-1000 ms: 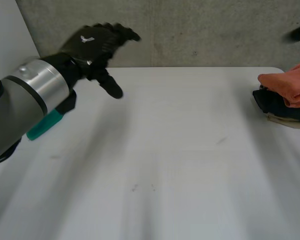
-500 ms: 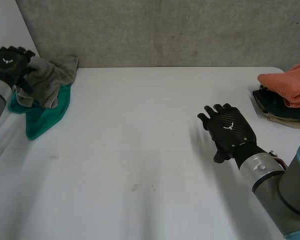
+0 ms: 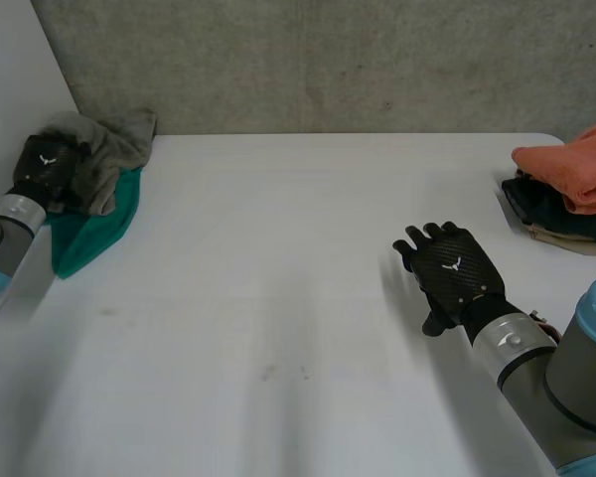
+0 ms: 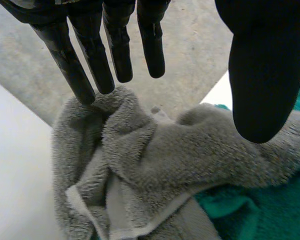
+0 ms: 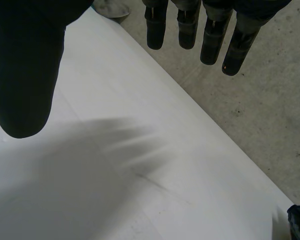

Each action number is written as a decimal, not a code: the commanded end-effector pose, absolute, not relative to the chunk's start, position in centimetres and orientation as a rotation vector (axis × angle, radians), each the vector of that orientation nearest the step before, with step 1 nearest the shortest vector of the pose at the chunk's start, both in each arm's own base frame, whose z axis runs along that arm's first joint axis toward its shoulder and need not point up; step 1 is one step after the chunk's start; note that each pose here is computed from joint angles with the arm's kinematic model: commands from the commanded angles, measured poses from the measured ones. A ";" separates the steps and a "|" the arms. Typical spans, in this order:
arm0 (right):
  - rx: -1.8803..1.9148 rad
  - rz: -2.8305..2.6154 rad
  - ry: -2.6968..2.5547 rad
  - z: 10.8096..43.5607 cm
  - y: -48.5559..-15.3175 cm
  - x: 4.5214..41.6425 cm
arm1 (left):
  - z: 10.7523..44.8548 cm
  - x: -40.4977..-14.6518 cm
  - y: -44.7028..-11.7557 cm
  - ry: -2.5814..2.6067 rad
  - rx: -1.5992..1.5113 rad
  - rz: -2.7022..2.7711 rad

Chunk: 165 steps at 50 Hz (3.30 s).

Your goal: Fold the laundry.

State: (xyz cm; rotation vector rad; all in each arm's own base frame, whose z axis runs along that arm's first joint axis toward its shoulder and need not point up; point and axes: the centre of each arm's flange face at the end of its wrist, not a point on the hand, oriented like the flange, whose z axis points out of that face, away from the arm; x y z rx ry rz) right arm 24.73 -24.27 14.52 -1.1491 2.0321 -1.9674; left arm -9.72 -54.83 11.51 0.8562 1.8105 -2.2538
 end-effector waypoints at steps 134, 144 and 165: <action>-1.257 -2.183 2.036 22.4 -30.9 24.7 | 22.2 -28.5 -21.6 2.510 1.241 -2.107; -1.320 -2.345 1.666 23.2 -35.2 31.9 | 19.6 -31.1 -19.8 2.846 1.163 -2.029; -0.876 -2.166 1.953 22.9 -32.0 30.0 | 21.5 -29.7 -23.0 2.739 0.972 -2.185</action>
